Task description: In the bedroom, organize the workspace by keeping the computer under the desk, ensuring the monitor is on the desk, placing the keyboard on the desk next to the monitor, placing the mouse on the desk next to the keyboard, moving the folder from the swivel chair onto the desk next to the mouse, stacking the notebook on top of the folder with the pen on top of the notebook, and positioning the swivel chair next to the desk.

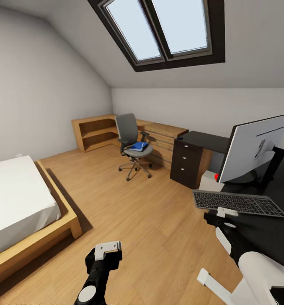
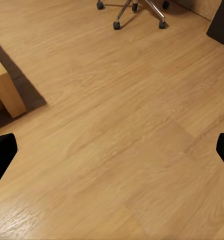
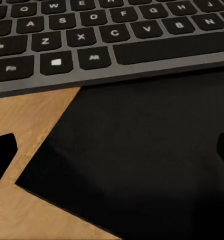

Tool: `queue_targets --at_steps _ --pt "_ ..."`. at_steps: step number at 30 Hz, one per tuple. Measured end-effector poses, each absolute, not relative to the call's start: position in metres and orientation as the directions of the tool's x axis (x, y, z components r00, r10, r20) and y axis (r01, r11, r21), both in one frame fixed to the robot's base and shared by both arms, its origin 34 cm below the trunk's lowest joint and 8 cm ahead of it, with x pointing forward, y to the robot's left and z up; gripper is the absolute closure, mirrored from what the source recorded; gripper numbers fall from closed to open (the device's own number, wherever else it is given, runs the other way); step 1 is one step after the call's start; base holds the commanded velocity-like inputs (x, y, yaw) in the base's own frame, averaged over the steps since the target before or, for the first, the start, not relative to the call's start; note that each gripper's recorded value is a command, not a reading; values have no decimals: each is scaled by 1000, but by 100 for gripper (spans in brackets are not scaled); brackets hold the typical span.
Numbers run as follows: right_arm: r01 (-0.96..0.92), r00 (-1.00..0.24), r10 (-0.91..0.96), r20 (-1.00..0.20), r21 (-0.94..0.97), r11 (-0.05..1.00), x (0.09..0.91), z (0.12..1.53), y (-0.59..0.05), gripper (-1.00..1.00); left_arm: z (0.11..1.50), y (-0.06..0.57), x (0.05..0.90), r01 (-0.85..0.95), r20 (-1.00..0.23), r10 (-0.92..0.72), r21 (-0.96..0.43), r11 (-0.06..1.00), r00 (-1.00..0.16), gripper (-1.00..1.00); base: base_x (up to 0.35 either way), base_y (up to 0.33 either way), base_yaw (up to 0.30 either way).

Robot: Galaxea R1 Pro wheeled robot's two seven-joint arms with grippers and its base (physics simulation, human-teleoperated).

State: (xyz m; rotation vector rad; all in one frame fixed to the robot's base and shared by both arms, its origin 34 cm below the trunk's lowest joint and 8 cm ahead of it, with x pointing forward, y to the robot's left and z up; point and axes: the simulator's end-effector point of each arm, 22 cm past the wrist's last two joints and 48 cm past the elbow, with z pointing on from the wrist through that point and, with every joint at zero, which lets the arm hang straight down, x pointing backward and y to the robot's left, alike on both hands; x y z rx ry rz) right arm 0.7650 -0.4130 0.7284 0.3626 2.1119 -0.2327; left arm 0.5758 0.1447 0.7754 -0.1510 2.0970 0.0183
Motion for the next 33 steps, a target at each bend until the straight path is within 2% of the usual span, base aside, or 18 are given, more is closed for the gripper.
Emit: queue_targets --at_steps 12,33 --pt "343 -516 151 -843 -41 939 765 724 -414 -100 770 144 575 -113 -854 -100 -49 992 -511 -100 0 0 172" --pt "337 -515 149 -844 -40 941 766 724 -413 -100 769 144 575 -113 -853 -100 -48 992 -512 -100 -20 0 11"
